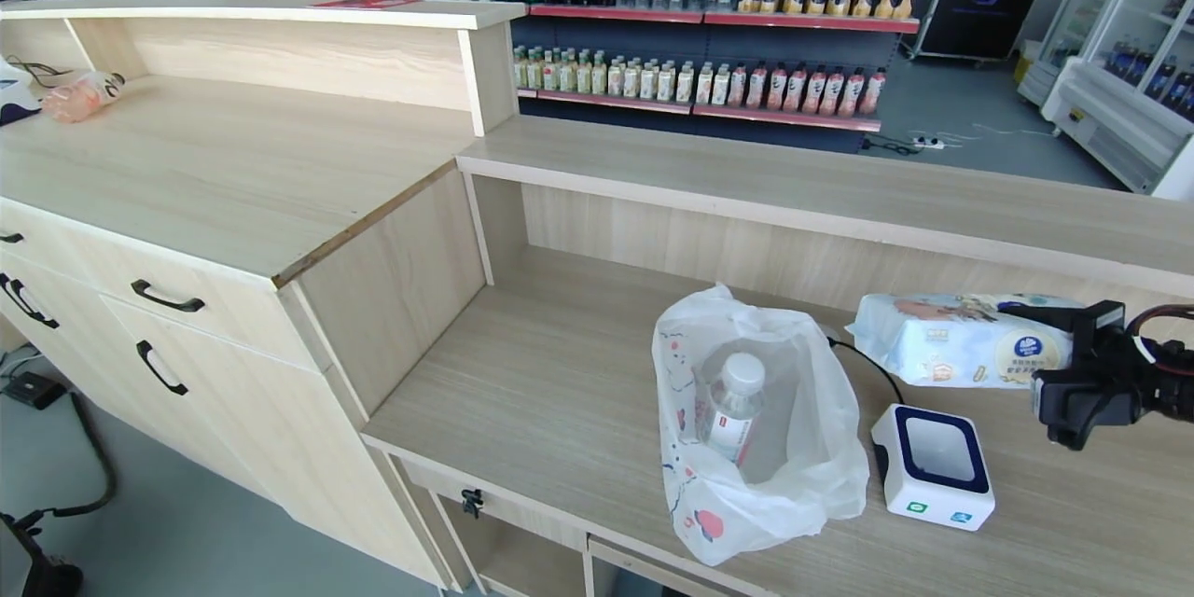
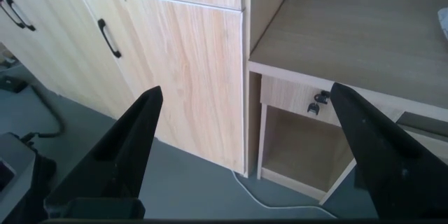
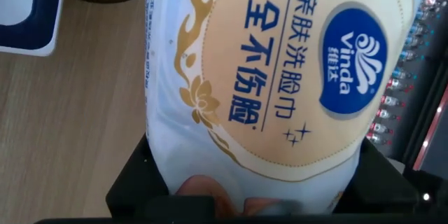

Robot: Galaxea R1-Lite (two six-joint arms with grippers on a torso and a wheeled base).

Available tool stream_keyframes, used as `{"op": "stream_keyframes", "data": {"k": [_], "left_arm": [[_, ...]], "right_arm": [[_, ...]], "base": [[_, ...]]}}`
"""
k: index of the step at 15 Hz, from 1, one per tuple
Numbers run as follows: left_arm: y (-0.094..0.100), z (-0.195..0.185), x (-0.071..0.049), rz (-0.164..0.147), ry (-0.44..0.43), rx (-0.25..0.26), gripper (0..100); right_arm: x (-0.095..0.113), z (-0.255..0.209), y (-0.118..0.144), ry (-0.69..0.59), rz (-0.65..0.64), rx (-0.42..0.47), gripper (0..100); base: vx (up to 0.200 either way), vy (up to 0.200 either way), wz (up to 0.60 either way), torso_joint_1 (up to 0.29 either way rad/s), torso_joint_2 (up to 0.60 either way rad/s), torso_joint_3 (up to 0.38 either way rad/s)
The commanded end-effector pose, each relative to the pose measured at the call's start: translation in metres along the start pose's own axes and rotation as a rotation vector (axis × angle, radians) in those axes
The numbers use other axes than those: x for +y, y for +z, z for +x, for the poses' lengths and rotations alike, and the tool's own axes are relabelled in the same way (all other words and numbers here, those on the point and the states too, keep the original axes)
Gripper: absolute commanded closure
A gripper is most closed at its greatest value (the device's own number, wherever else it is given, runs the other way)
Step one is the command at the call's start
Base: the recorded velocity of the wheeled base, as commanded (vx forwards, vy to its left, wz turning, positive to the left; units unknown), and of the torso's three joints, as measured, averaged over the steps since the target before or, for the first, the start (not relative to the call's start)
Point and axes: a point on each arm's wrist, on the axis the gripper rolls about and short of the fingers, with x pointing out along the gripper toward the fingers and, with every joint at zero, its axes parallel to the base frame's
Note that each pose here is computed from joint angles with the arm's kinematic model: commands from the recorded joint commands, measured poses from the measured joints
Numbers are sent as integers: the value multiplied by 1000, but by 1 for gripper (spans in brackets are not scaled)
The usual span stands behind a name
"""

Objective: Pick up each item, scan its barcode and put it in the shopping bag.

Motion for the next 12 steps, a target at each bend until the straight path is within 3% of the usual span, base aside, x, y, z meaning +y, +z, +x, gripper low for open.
{"op": "stream_keyframes", "data": {"k": [1, 12], "left_arm": [[0, 0, 0, 0, 2, 0, 0], [0, 0, 0, 0, 2, 0, 0]], "right_arm": [[10, 9, -3, 21, 13, -9, 100], [17, 43, -3, 1, -74, -56, 100]], "base": [[0, 0, 0, 0, 0, 0], [0, 0, 0, 0, 0, 0]]}}
